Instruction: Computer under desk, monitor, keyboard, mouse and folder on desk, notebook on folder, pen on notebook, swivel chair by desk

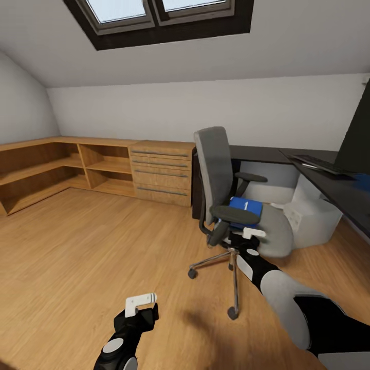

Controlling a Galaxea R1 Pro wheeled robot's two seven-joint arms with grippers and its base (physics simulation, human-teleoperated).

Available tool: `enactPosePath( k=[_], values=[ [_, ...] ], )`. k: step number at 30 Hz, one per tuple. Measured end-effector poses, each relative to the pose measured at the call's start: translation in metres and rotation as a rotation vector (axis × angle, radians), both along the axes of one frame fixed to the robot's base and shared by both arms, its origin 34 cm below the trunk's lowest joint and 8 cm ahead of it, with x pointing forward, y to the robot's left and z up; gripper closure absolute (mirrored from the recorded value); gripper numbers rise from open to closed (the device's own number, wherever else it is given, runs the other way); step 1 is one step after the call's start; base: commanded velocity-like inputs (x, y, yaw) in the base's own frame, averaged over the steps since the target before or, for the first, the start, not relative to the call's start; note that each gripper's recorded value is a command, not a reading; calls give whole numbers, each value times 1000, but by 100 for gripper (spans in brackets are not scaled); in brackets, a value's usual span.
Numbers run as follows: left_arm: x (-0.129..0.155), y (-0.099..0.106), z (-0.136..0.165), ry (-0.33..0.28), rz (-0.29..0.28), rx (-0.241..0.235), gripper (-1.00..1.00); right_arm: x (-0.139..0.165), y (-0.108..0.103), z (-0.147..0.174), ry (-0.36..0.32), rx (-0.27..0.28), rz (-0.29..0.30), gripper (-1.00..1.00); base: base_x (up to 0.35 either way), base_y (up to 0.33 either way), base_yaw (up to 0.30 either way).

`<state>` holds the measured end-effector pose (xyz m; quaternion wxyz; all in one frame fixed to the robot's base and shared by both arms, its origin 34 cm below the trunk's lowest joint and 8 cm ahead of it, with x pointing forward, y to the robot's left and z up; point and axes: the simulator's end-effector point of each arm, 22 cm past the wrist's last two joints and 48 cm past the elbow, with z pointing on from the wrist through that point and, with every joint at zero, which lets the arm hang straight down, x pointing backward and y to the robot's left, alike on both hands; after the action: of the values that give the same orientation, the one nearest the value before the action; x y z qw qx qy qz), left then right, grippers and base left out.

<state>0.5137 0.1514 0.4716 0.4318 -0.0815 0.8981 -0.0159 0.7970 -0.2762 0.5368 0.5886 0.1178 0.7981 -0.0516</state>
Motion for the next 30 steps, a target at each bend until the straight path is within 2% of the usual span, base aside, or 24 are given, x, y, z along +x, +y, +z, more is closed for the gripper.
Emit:
enactPosePath(
  k=[7, 24, 30],
  values=[
    [0, 0, 0, 0, 0, 1, -100, 0, -1, 1, -2, 0, -1, -100, 0, 0, -68],
    [1, 2, 3, -7, 5, 2, -100, 0, -5, 6, -9, -3, -8, -100, 0, 0, -269],
    [2, 14, 2, -6, 33, 2, -100, 0, -6, 8, -11, -4, -9, -100, 0, 0, -285]
  ],
)
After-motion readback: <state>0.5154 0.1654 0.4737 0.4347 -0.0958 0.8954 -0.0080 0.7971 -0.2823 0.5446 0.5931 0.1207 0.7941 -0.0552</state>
